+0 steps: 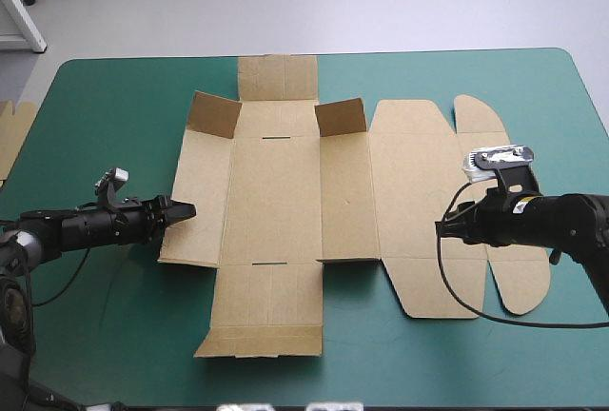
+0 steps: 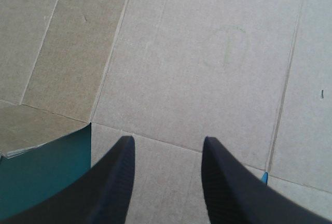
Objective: Fold the box
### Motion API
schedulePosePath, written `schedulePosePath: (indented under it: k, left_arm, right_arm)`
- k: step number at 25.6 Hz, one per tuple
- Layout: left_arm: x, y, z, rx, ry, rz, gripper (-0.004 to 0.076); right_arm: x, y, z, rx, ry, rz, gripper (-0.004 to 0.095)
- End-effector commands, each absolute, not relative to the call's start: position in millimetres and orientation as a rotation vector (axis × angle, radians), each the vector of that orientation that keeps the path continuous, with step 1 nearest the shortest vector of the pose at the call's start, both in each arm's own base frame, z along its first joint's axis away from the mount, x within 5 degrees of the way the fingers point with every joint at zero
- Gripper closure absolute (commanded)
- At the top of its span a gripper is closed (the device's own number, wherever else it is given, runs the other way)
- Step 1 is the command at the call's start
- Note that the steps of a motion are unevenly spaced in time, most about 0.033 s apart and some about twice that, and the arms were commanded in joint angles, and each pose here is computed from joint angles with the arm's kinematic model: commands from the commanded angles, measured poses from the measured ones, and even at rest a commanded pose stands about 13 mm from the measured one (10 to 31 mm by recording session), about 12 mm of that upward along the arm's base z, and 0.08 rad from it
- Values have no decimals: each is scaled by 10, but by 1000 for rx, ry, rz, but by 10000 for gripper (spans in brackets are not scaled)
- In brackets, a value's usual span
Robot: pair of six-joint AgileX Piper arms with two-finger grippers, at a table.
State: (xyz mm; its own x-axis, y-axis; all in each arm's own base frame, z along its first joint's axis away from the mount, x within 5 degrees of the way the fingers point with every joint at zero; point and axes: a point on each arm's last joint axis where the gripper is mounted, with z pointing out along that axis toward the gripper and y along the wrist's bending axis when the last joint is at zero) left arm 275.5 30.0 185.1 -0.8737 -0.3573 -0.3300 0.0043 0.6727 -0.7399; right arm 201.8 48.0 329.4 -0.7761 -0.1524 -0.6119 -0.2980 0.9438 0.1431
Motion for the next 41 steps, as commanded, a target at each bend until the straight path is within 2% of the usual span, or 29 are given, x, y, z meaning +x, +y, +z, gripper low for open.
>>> schedulePosePath:
  k: [1,12,17,25,28,30,35,37,41]
  left_arm:
    - [2780,259,2033,-253,2347,-1146,345]
    - [2946,31,1994,-159,2399,-1181,381]
    - [2989,16,2019,-124,2440,-1123,485]
    - [2990,24,2010,-102,2457,-1092,711]
    - [3020,-5,2035,-72,2451,-1076,734]
    - [3067,-75,2090,-26,2440,-1070,734]
    - [3185,-289,2380,328,2485,-1001,734]
    - [3245,-304,2557,397,2444,-1017,734]
    - [3297,-273,2758,618,2441,-889,734]
  right_arm:
    - [2038,482,3453,-306,2379,304,507]
    - [2038,480,3452,-307,2379,301,507]
    - [2033,482,3449,-303,2386,307,507]
    - [2033,482,3449,-303,2386,307,507]
    - [2033,482,3449,-303,2386,307,507]
    - [2033,482,3449,-303,2386,307,507]
    - [2033,482,3449,-303,2386,307,507]
    - [2033,482,3449,-303,2386,307,507]
    - [2033,482,3449,-303,2386,307,507]
